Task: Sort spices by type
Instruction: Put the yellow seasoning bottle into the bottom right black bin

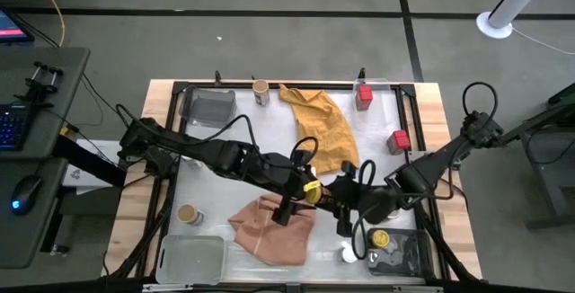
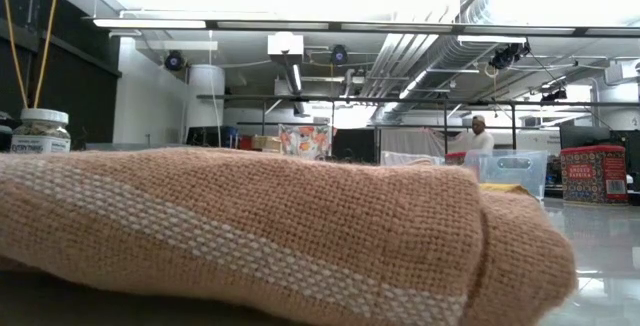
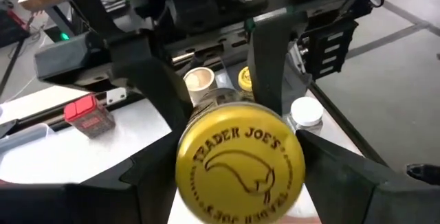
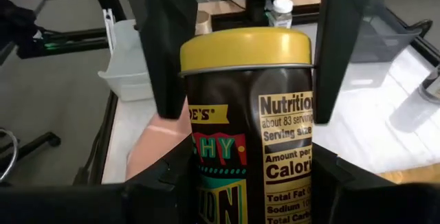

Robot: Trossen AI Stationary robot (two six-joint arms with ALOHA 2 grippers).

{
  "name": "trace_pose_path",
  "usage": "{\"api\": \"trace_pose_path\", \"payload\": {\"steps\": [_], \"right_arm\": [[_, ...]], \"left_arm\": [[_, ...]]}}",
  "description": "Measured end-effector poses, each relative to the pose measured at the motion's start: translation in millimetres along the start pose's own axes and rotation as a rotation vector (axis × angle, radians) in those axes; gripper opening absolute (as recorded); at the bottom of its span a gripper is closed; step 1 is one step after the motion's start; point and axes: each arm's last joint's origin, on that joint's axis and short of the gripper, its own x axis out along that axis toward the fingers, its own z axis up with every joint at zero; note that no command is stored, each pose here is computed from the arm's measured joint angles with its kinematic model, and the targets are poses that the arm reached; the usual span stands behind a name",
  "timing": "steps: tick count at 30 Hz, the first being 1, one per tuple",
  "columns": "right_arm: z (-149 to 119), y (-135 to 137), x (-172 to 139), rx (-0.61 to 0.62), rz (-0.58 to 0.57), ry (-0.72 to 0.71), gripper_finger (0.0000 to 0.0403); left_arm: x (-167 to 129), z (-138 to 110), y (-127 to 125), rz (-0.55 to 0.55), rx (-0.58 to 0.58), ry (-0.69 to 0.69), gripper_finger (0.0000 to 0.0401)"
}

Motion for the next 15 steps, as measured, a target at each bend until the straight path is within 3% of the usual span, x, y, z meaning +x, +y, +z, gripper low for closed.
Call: {"api": "trace_pose_path", "payload": {"steps": [9, 15], "right_arm": [[3.4, -4.6, 3.6, 0.018, 0.005, -0.003, 0.0163], [2.9, -4.3, 4.1, 0.005, 0.013, 0.002, 0.0163]], "left_arm": [[0.2, -0.4, 0.4, 0.008, 0.076, 0.005, 0.0259], [0.2, -3.6, 1.6, 0.012, 0.078, 0.038, 0.0192]]}}
